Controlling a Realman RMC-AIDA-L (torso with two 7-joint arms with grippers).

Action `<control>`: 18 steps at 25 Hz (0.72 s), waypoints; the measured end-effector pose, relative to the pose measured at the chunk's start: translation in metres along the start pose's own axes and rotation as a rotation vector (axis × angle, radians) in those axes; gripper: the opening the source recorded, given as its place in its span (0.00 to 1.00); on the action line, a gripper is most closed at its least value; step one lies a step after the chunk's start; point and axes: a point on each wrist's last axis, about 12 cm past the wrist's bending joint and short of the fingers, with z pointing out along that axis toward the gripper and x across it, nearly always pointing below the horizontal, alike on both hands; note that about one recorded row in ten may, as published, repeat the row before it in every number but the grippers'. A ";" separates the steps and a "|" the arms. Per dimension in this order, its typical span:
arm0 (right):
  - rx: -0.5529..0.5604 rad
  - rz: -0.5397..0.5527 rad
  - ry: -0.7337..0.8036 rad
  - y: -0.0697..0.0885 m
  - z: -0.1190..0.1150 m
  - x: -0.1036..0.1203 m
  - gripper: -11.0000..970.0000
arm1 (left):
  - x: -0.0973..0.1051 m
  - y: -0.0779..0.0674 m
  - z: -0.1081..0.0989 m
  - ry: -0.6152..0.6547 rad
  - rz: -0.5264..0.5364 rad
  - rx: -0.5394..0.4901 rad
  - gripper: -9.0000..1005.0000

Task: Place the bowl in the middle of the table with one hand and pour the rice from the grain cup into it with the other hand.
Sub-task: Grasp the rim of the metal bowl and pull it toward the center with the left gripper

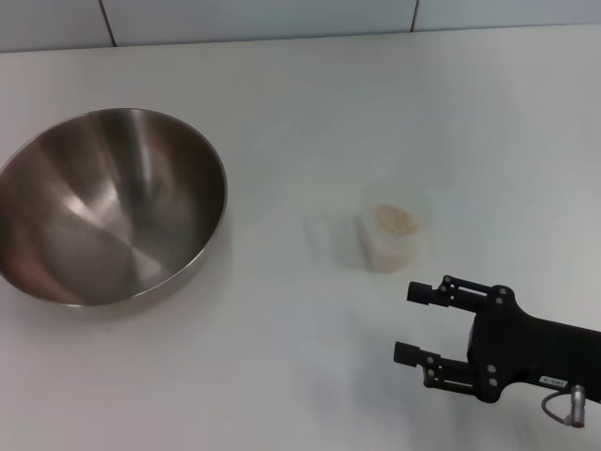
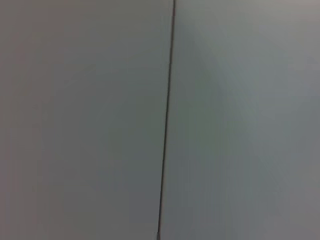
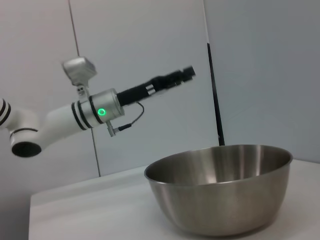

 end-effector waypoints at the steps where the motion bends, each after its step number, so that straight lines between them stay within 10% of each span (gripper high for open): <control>1: -0.001 -0.001 0.000 0.000 0.000 0.000 0.73 | -0.001 0.002 0.002 0.029 -0.011 -0.002 0.81; 18: -0.002 -0.012 0.003 -0.005 0.005 -0.003 0.73 | -0.030 0.021 0.022 0.564 -0.080 0.006 0.81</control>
